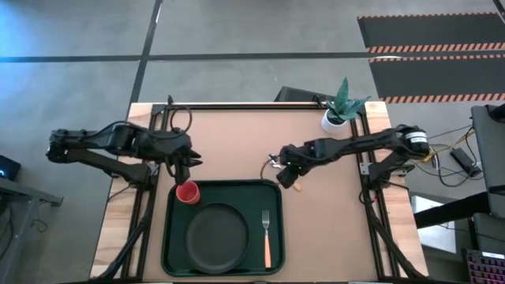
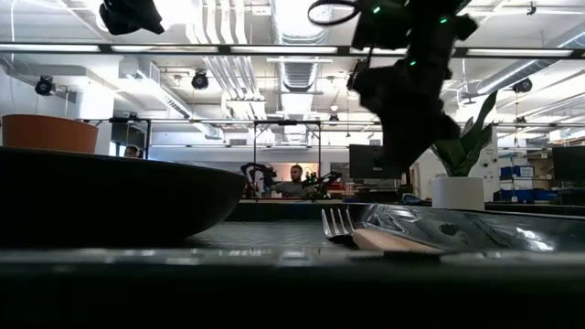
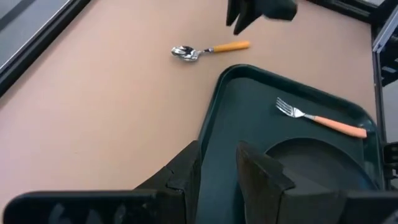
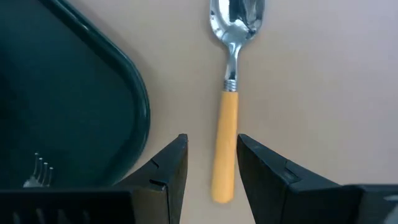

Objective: Pick and place plate/cup/fork/spoon on tray
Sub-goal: Put the orange spoon on the black tray to the right of the black plate

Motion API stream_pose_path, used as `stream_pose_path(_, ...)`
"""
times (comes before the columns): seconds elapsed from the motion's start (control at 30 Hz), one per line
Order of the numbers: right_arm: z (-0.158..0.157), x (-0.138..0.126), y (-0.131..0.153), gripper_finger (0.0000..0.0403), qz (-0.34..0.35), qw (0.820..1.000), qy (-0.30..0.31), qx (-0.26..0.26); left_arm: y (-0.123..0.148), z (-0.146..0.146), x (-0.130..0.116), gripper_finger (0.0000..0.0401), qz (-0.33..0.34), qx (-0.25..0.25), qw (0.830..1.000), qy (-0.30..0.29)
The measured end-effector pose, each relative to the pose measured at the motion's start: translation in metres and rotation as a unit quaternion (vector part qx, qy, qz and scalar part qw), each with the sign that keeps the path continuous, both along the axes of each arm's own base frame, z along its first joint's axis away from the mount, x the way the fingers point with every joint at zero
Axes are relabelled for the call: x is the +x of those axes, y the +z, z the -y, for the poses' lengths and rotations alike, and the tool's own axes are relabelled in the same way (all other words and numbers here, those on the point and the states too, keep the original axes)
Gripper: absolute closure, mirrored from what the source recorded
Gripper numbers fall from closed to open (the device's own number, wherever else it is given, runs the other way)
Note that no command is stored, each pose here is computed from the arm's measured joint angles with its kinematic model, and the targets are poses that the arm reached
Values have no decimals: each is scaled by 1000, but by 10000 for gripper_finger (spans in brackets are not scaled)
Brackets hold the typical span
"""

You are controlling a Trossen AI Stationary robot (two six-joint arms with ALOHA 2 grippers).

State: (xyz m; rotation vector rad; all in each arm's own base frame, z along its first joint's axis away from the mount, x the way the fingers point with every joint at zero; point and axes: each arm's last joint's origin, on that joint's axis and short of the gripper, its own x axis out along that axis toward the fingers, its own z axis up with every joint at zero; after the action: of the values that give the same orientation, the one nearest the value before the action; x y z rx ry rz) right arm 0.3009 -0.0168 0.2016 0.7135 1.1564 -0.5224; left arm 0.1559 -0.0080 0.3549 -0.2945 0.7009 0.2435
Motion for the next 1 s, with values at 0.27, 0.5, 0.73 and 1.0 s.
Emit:
stream_pose_path(0.27,20,31,-30,251,-111,992,66,16,0,0,-4,318,6,-1,1000,1)
stream_pose_path(0.5,25,53,-45,234,-126,987,97,22,0,0,-4,318,5,0,1000,1)
stream_pose_path(0.73,27,57,-55,234,-139,984,109,23,0,0,-4,318,6,-1,1000,0)
stream_pose_path(1.0,30,55,-59,251,-144,982,116,23,0,0,-4,318,4,0,1000,0)
